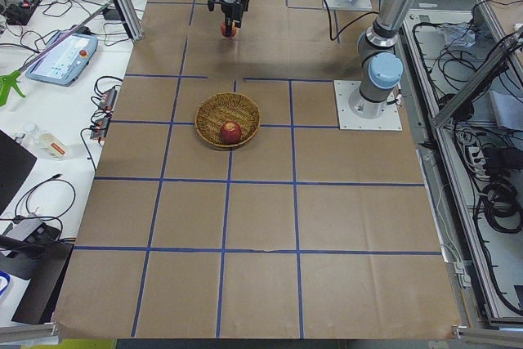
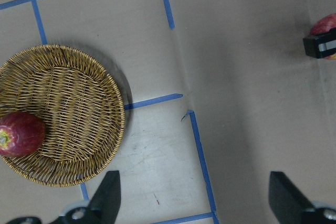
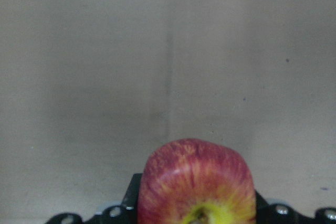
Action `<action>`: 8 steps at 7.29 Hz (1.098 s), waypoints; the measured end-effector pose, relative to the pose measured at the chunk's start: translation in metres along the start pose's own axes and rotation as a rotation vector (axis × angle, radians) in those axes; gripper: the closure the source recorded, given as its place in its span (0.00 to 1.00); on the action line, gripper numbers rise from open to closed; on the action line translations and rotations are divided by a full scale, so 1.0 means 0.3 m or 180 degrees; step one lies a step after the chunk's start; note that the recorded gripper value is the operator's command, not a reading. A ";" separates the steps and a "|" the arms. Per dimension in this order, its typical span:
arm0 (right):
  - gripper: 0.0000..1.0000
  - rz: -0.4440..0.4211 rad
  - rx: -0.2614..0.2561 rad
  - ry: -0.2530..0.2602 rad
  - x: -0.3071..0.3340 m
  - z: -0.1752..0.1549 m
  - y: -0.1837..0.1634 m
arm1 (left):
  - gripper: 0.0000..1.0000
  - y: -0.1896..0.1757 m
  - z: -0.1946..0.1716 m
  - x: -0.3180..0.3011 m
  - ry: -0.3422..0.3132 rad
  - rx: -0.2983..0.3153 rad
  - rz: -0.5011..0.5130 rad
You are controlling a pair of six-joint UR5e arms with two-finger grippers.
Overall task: Transfer apple from basket to plate
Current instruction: 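Close the right gripper on the yellow-red apple and lift it, then carry the apple with the right gripper over the white plate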
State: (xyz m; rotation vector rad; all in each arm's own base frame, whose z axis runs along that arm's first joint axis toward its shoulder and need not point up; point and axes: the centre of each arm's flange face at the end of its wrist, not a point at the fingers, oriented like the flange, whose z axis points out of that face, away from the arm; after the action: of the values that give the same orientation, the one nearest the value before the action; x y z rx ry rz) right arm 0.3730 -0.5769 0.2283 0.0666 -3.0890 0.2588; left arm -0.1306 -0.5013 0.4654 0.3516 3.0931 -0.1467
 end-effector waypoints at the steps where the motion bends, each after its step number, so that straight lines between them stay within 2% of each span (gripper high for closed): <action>1: 0.38 0.0006 0.0032 -0.0010 0.018 -0.106 -0.014 | 0.01 -0.001 0.007 0.001 0.0007 -0.0020 0.0000; 3: 0.39 -0.0042 -0.0031 0.0034 0.184 -0.339 -0.032 | 0.01 -0.001 0.010 0.003 0.0022 -0.0025 0.0002; 5: 0.40 -0.0163 -0.0116 0.0102 0.533 -0.479 -0.056 | 0.01 0.003 0.003 0.005 0.0029 -0.0009 0.0002; 6: 0.40 -0.0246 -0.0161 0.0139 0.740 -0.498 -0.050 | 0.01 0.004 0.002 0.005 0.0030 -0.0009 0.0000; 8: 0.40 -0.0302 -0.0349 0.0149 1.168 -0.442 -0.012 | 0.01 0.007 -0.001 0.006 0.0031 -0.0010 -0.0003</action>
State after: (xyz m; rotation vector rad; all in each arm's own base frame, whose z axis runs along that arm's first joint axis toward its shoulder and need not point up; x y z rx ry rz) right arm 0.0282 -0.5720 0.3752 0.2000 -3.0359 0.0860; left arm -0.1319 -0.4986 0.4656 0.3517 3.1029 -0.1404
